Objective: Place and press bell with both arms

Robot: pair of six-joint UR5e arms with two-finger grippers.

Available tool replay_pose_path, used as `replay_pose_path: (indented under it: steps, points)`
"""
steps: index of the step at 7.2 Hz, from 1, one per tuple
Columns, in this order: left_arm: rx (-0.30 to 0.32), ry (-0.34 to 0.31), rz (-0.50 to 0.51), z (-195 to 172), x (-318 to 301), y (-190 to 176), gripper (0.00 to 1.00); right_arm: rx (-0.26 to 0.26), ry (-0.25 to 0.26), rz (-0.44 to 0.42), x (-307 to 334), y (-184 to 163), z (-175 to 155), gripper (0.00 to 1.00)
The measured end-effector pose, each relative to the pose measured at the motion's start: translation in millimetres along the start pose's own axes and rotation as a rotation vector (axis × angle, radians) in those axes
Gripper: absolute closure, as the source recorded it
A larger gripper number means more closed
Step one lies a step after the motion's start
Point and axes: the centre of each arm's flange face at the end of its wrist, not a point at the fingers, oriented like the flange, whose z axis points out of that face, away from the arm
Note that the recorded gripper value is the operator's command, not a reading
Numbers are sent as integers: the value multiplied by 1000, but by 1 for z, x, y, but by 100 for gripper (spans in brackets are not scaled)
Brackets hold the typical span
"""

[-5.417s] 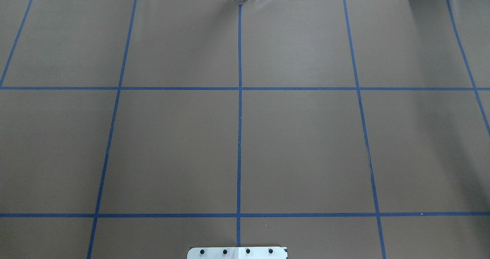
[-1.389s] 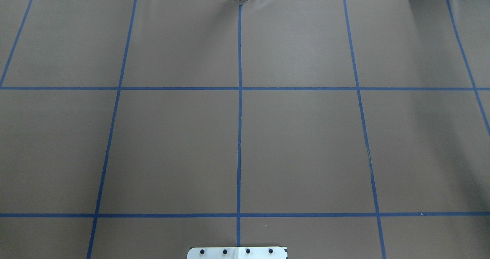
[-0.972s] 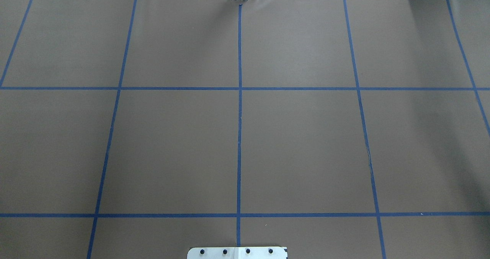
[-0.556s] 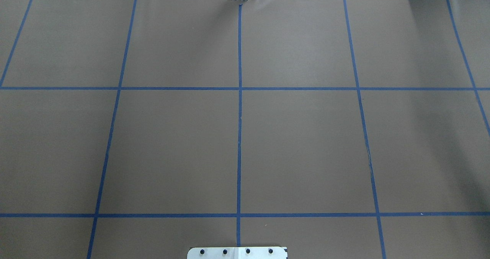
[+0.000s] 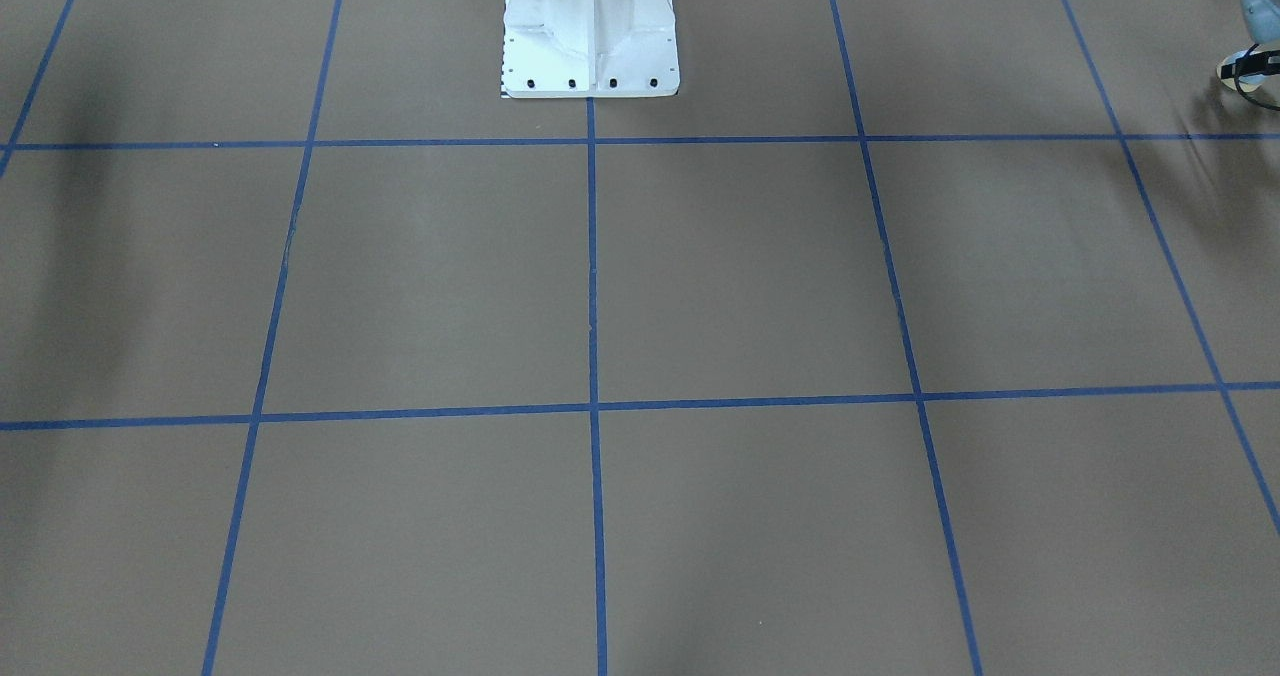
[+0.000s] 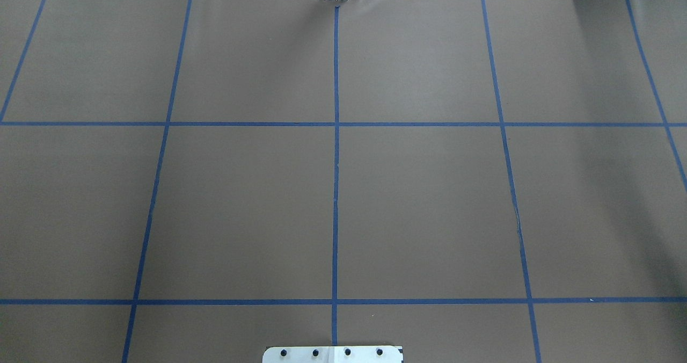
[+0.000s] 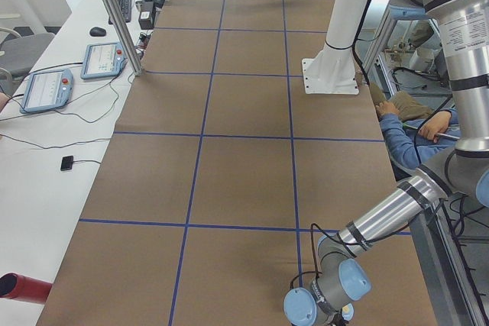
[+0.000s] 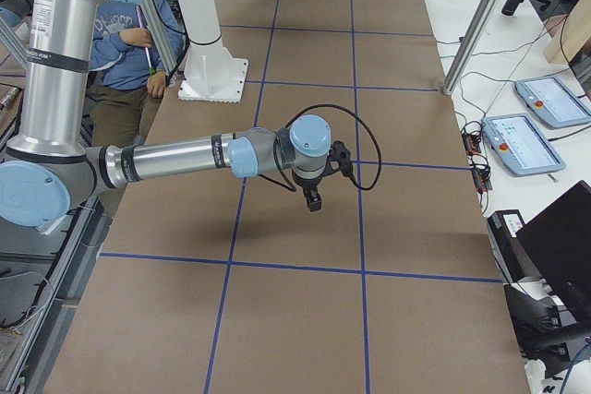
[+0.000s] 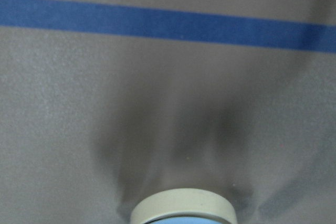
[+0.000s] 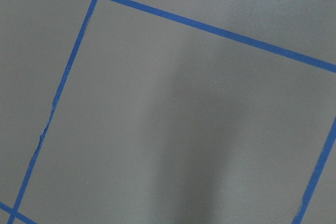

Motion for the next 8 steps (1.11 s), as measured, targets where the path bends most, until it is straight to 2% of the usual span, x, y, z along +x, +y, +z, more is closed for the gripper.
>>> replay_pose_path:
  steps: [2,3,6,8]
  points:
    - [21,-4,26,-11,9,-7,100,0,0,0,0,0,0,0]
    - [35,-3,42,-28,26,-14,100,0,-1,0,0,1,0,0]
    - [38,4,44,-121,117,-36,100,-2,-2,1,0,2,1,0]
    - [97,11,48,-201,196,-64,100,-2,-2,1,0,2,1,0]
